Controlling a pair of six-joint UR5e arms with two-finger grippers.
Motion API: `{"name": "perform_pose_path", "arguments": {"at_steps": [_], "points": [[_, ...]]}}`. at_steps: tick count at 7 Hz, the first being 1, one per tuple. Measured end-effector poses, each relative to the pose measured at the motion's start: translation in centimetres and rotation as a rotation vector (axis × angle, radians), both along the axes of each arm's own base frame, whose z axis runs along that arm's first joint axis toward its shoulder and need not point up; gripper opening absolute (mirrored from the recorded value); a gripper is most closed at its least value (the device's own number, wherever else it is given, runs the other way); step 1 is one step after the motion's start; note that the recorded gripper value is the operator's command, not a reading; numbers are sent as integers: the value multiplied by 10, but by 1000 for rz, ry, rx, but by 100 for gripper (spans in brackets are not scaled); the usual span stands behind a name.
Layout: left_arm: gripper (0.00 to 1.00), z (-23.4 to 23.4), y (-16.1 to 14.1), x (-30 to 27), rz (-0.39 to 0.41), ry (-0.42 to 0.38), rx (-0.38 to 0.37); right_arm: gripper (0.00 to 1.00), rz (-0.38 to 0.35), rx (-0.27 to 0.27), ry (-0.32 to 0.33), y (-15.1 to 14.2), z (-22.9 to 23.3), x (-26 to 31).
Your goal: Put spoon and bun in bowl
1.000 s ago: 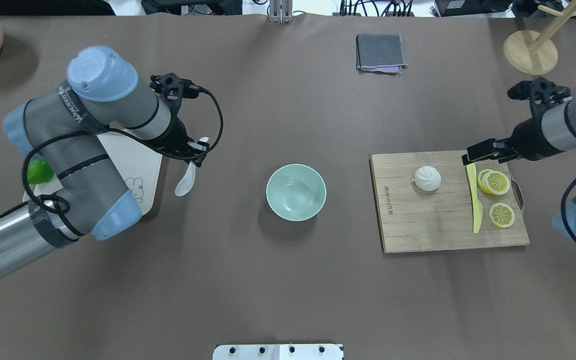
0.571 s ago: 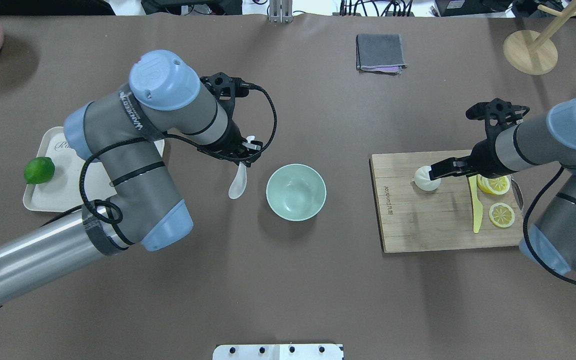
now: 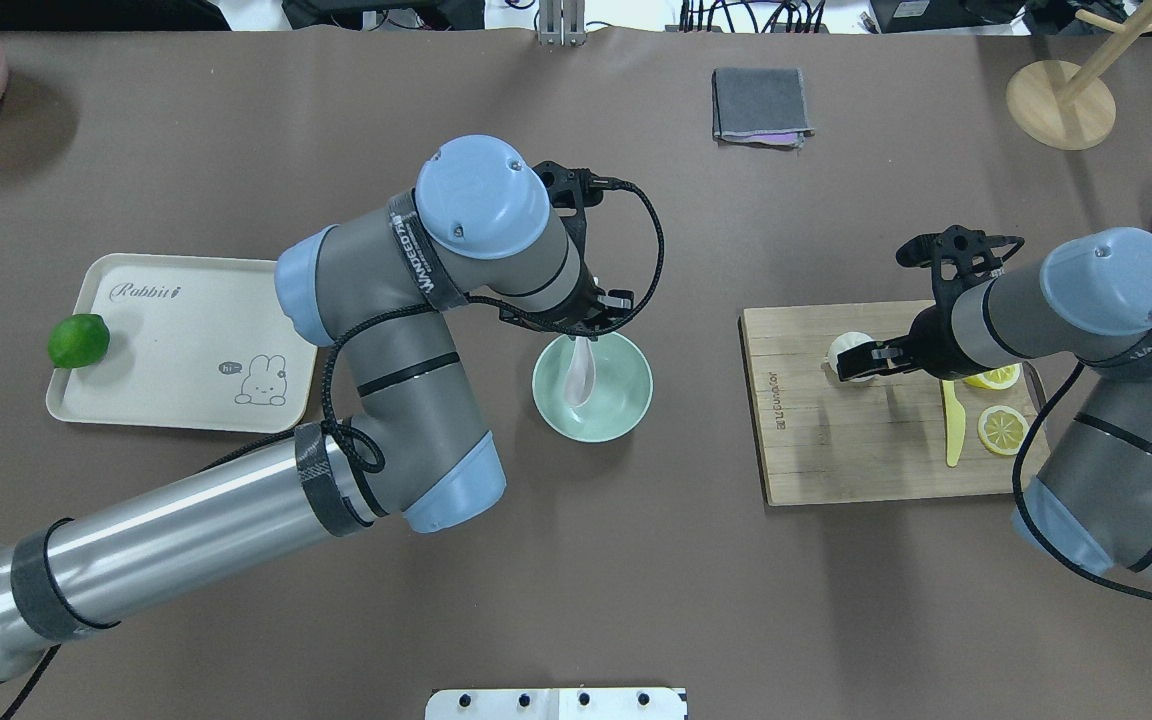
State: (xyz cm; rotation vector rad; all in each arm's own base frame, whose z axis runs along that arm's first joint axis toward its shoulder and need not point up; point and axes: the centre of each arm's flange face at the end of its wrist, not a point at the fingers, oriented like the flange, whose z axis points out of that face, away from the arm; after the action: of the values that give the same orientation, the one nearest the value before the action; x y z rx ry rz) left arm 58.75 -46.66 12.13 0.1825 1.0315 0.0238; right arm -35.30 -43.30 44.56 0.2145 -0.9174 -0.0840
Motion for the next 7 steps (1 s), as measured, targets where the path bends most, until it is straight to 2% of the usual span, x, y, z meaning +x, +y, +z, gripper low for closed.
{"name": "perform_pose_path", "arguments": {"at_steps": [1,2,3,4,7], "points": [[0,1,5,11,-13,2,9,47,0,2,4,1,1,-3],[14,4,9,21,-19,13,13,18,3,0,6,2,1,-5],[69,7,12,27,-26,22,14,0,7,-7,6,3,2,-6],[97,8,15,31,-37,22,20,0,10,-14,5,4,2,-7],[98,4,18,28,-66,30,23,0,4,-19,0,5,-1,-10]]}}
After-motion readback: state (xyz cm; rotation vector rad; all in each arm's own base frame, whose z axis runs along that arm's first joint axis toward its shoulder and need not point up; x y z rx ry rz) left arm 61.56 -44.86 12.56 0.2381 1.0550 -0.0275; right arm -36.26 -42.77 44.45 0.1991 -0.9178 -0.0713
